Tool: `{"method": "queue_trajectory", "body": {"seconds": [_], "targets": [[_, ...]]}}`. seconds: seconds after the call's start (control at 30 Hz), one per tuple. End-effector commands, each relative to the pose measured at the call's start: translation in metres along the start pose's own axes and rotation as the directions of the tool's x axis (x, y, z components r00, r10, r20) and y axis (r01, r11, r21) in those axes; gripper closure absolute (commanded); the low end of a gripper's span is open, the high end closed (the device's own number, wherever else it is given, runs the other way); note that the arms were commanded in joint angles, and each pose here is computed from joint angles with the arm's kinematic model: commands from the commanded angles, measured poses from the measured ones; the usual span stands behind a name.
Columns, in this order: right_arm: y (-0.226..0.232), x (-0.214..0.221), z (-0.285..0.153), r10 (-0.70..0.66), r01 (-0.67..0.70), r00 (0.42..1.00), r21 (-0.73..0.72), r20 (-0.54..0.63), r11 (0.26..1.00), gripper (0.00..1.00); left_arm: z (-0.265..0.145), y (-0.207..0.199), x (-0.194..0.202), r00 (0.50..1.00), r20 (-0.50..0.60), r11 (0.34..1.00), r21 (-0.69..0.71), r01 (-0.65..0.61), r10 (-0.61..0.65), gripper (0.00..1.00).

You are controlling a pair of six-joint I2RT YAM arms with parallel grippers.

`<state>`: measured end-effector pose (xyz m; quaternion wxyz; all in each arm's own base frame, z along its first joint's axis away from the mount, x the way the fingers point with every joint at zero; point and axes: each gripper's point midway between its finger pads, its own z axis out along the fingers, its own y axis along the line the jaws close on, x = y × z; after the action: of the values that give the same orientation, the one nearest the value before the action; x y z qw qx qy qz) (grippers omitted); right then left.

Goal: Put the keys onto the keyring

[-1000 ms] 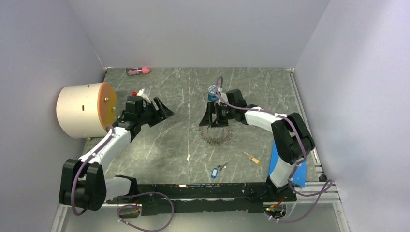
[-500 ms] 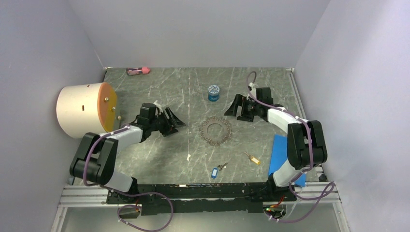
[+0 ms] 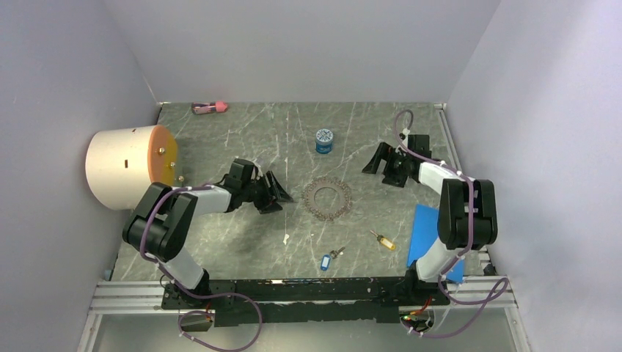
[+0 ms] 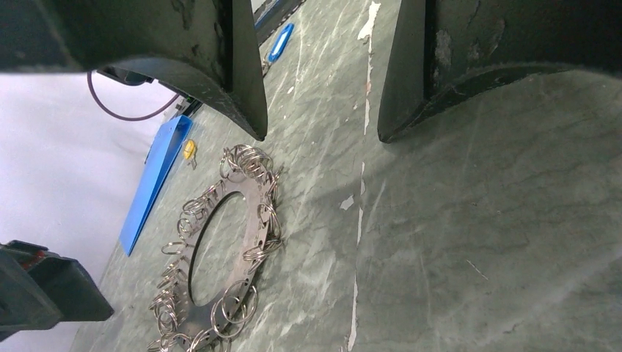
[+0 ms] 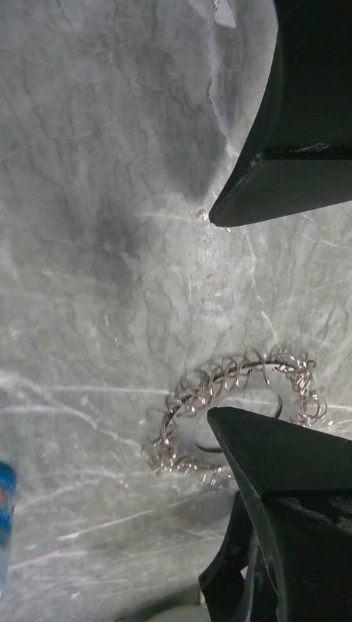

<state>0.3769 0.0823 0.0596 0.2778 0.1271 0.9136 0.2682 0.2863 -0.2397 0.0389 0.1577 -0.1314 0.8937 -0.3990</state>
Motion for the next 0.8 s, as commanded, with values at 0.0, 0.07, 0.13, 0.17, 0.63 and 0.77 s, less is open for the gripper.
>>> {"method": "queue_trajectory", "body": {"seconds": [0.0,0.07,0.13,0.17,0.63,0.77], "targets": [[-0.004,0.011,0.015,0.027,-0.029,0.998,-0.038,-0.057,0.999,0.04,0.004,-0.007,-0.004,1.0,-0.013,1.0,0.007,-0.016,0.016,0.38],[0.0,0.021,0.019,0.043,-0.05,0.995,-0.085,-0.089,0.995,0.05,0.005,-0.006,-0.004,1.0,-0.016,1.0,0.006,-0.022,0.022,0.38],[0.001,0.028,0.021,0.056,-0.068,0.992,-0.111,-0.111,0.991,0.05,0.007,-0.004,-0.004,1.0,-0.018,1.0,-0.005,-0.025,0.025,0.38],[0.002,0.032,0.022,0.061,-0.076,0.991,-0.122,-0.122,0.99,0.06,0.008,-0.002,-0.004,1.0,-0.021,1.0,-0.012,-0.024,0.023,0.38],[0.034,0.095,0.017,0.023,-0.08,0.965,-0.212,-0.26,0.974,0.24,0.023,-0.007,-0.009,0.999,-0.041,0.999,0.008,-0.035,0.035,0.42],[0.053,0.121,0.022,-0.028,-0.047,0.947,-0.224,-0.321,0.973,0.33,0.024,-0.009,-0.008,0.998,-0.048,0.999,0.015,-0.04,0.041,0.44]]}}
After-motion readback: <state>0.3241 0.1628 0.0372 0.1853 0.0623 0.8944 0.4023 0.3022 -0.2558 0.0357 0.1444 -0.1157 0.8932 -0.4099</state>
